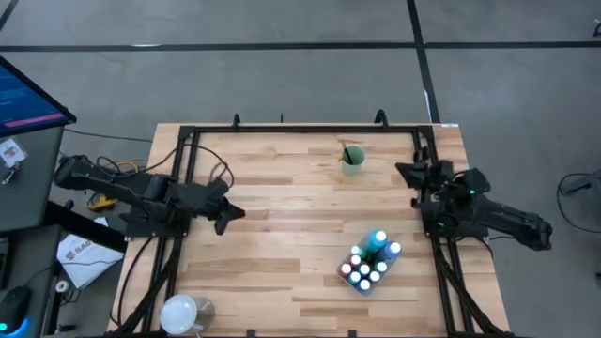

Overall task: Pick & Place Paint Supplies
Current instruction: Return to Home Position

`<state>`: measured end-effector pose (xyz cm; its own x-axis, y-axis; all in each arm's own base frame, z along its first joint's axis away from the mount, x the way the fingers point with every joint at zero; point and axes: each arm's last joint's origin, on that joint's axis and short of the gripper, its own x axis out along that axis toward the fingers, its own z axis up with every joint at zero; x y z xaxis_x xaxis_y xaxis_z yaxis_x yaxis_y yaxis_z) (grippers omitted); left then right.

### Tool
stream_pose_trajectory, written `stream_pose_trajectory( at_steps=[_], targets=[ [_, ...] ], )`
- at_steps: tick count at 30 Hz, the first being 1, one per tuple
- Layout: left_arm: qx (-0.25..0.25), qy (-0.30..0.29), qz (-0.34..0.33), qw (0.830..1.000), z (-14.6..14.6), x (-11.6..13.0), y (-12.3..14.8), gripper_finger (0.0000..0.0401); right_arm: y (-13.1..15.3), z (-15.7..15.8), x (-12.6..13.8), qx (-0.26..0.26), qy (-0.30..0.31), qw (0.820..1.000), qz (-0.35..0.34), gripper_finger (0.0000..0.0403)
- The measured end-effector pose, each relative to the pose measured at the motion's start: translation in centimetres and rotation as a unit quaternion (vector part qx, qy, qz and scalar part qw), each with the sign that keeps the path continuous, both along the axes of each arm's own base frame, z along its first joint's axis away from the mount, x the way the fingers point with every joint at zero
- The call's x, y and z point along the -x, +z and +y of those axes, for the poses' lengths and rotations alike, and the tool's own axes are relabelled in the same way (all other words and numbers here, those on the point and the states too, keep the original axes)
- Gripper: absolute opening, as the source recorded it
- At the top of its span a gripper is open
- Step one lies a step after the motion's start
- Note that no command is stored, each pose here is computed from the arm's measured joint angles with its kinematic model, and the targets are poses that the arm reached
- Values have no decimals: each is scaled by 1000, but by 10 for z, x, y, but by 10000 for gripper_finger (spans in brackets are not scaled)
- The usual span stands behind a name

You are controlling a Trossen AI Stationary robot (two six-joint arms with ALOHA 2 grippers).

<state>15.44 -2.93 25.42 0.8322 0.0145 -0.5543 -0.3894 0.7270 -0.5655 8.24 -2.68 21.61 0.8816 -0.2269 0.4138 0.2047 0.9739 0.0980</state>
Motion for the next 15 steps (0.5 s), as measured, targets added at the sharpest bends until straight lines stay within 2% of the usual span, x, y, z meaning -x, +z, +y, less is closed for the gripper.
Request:
stream_pose_trajectory(
  at_steps=[3,6,9,15],
  targets=[
    [-20,4,-46,999,9,12,16,1,-15,-1,-4,-23,8,1000,19,1],
    [-73,63,-97,991,22,38,30,1,-20,-2,-6,-43,10,998,42,1],
    [-88,113,-134,981,30,64,33,1,-20,-2,-6,-48,11,998,44,2],
    [-84,102,-201,971,34,99,21,1,-26,-3,-8,-56,9,996,74,5]
  ],
)
